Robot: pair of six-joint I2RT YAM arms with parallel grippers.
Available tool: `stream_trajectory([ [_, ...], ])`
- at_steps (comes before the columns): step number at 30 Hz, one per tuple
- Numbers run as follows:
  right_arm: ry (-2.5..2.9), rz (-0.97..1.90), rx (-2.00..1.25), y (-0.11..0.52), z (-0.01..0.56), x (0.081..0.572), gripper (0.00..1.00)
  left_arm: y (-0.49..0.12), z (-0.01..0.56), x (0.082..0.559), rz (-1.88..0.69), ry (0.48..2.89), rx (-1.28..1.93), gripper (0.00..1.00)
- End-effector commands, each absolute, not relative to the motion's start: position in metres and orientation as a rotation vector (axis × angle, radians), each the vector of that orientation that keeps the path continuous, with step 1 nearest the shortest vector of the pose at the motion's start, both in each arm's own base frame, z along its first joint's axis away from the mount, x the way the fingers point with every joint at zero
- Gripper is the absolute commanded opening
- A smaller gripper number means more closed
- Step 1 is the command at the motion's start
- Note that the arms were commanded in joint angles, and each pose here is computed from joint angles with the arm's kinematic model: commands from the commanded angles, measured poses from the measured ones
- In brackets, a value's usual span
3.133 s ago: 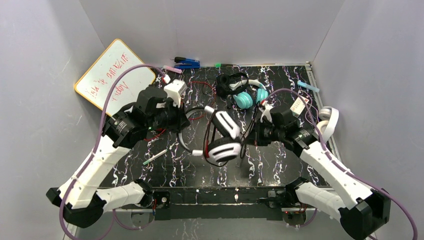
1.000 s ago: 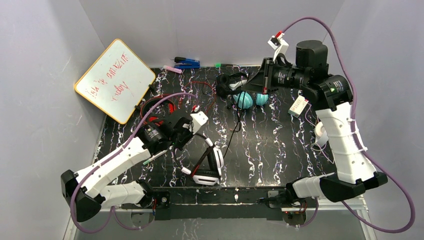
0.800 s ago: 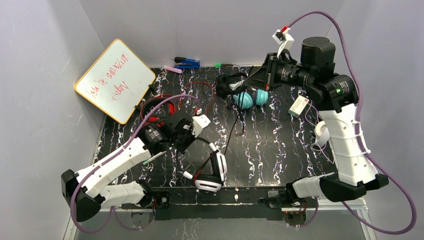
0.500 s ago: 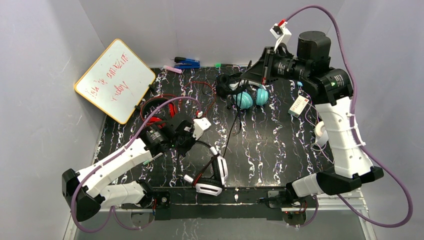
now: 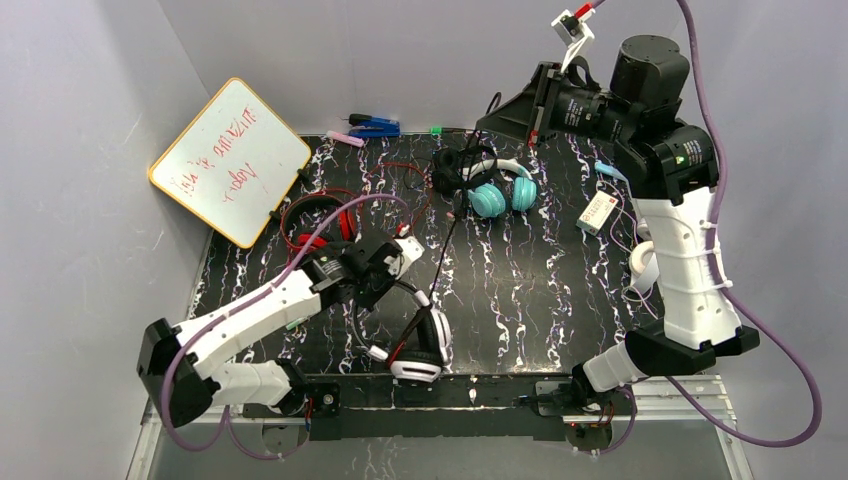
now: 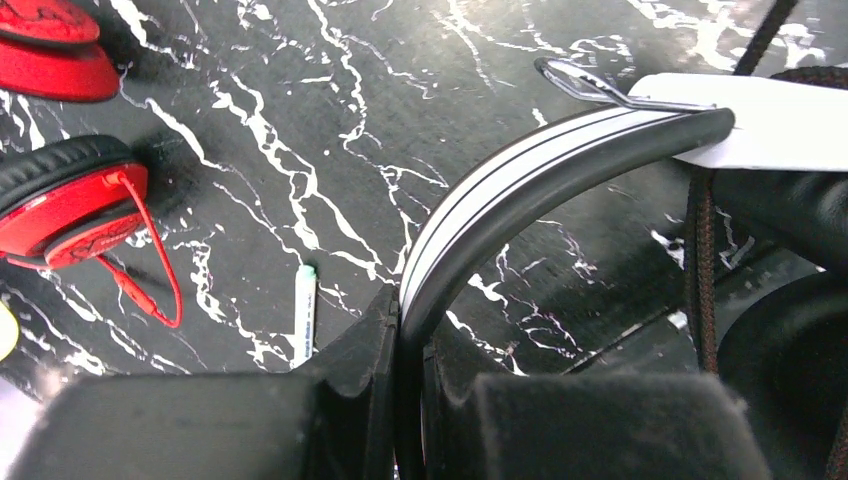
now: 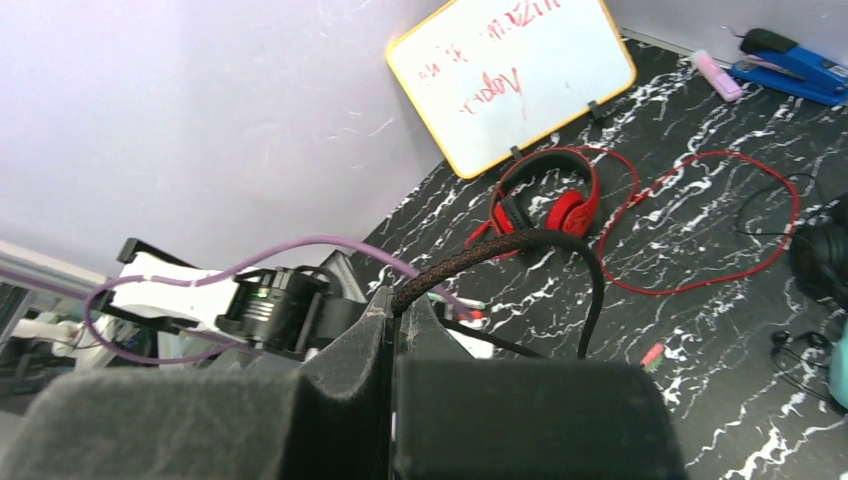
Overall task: Wrap the headphones
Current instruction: Wrap the headphones cable around the headphones.
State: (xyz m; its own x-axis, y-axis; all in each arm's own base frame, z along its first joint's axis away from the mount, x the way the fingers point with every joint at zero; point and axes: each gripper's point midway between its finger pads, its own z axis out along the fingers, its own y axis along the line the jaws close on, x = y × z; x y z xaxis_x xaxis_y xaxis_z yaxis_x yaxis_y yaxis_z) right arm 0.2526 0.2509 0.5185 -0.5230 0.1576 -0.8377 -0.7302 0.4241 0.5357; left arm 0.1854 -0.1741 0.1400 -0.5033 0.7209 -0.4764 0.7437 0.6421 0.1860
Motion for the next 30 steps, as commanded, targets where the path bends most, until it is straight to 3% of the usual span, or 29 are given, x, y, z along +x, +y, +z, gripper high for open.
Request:
stream_trajectory([
  [1,1.625,1.336,-0.551,0.252,0.561,0.23,0.01,-0.175,0.144,0.207,0.066,2.376,0.96,0.0],
  [9,1.558,1.489,-0.636,0.256,0.584,0.203,0.01,-0.178,0.15,0.239,0.196,2.387,0.643,0.0],
  [16,1.534,1.626,-0.698,0.258,0.589,0.182,0.01,-0.157,0.164,0.266,0.429,2.4,0.154,0.0],
  [23,1.532,1.687,-0.744,0.255,0.593,0.165,0.01,-0.161,0.159,0.298,0.197,2.453,-0.175,0.0],
  [30,1.528,1.741,-0.79,0.246,0.591,0.137,0.01,-0.135,0.169,0.331,0.141,2.406,-0.478,0.0],
])
